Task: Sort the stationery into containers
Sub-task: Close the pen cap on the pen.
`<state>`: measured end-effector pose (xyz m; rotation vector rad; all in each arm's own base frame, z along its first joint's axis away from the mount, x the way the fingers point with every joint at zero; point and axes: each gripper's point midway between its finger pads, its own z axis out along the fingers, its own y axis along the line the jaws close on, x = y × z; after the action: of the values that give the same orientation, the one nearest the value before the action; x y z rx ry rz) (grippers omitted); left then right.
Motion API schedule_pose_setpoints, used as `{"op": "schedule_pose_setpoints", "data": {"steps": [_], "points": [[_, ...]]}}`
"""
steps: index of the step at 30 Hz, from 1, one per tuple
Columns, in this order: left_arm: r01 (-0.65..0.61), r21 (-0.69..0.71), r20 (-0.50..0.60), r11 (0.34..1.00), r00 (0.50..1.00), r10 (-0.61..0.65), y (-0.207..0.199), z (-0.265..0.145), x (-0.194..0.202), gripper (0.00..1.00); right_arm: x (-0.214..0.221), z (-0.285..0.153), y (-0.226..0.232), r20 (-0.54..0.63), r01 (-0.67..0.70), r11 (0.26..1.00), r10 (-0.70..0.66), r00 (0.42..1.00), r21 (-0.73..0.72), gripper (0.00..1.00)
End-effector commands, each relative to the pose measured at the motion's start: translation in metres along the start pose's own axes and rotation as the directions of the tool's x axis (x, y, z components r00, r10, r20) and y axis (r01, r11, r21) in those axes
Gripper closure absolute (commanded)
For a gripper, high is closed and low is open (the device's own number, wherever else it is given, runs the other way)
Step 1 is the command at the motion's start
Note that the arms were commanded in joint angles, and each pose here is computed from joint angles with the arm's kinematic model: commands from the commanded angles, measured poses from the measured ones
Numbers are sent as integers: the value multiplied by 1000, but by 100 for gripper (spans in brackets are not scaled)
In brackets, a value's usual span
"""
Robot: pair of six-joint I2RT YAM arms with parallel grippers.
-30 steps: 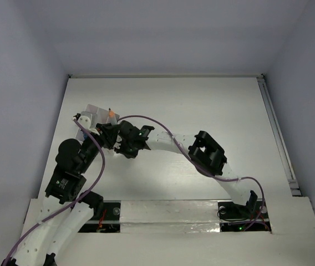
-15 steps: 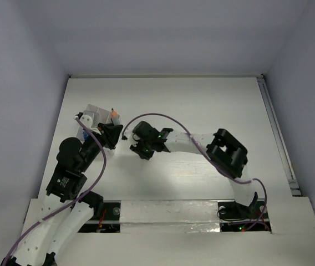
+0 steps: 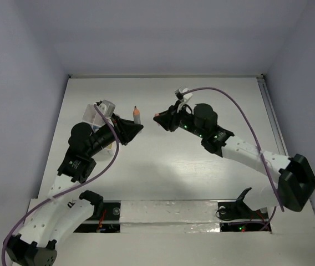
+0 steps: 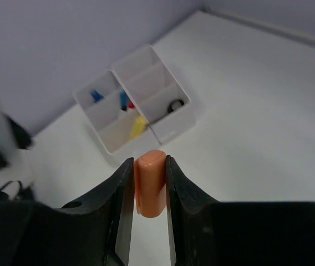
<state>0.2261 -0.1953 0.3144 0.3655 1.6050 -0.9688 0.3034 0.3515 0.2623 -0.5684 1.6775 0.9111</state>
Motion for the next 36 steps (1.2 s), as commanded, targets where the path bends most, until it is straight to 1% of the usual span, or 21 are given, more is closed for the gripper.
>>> {"op": "schedule_pose_setpoints", "data": {"steps": [1,4,6,7,9,10,12,13,15,16,20,21,22,27,28,31,34,36], "points": [[-47,201,90,979,995,29,-42,1,-36,100,-82,-26,35,273,-55,989,91,958,-139,100],[-39,245,73,969,997,22,-45,4,-26,100,-110,-44,47,343,-86,972,159,926,-219,100],[-26,271,51,962,999,13,-46,4,-17,100,-121,-51,56,359,-91,958,189,914,-272,100],[-24,289,44,957,999,12,-49,3,-15,100,-130,-55,62,379,-115,945,232,896,-308,100],[-28,297,42,954,999,16,-50,1,-12,100,-133,-56,69,382,-122,926,264,886,-357,100],[-32,305,46,952,999,19,-52,-1,-12,100,-142,-59,70,398,-137,912,299,867,-387,100],[-30,324,40,946,999,19,-55,-3,-10,100,-143,-60,80,379,-142,880,334,863,-453,100],[-34,346,41,937,999,21,-59,-5,-10,100,-152,-66,87,398,-140,857,368,840,-497,100],[-20,368,29,930,1000,10,-62,-6,-7,100,-155,-65,94,379,-140,827,392,838,-545,100],[-24,383,27,924,1000,15,-65,-7,-7,100,-162,-70,99,393,-131,806,415,821,-577,100],[-13,408,18,913,1000,6,-69,-8,-6,100,-173,-74,107,402,-110,770,442,802,-628,100],[-10,411,16,912,1000,4,-69,-8,-5,100,-174,-75,110,396,-103,757,447,802,-646,100],[-11,413,17,911,1000,4,-70,-9,-6,100,-180,-82,115,406,-82,733,463,788,-676,100],[1,443,9,897,1000,-6,-75,-11,-4,100,-187,-83,122,392,-64,680,494,776,-730,100],[8,448,7,894,1000,-13,-76,-12,-4,100,-189,-86,125,396,-45,663,498,771,-747,100],[16,477,6,879,1000,-21,-80,-13,-4,100,-191,-90,133,358,-40,600,528,770,-799,100],[20,495,8,869,1000,-27,-83,-14,-5,100,-189,-88,138,323,-34,555,532,783,-831,100],[18,496,11,868,1000,-26,-84,-14,-7,100,-187,-86,140,310,-33,543,527,791,-839,100]]}}
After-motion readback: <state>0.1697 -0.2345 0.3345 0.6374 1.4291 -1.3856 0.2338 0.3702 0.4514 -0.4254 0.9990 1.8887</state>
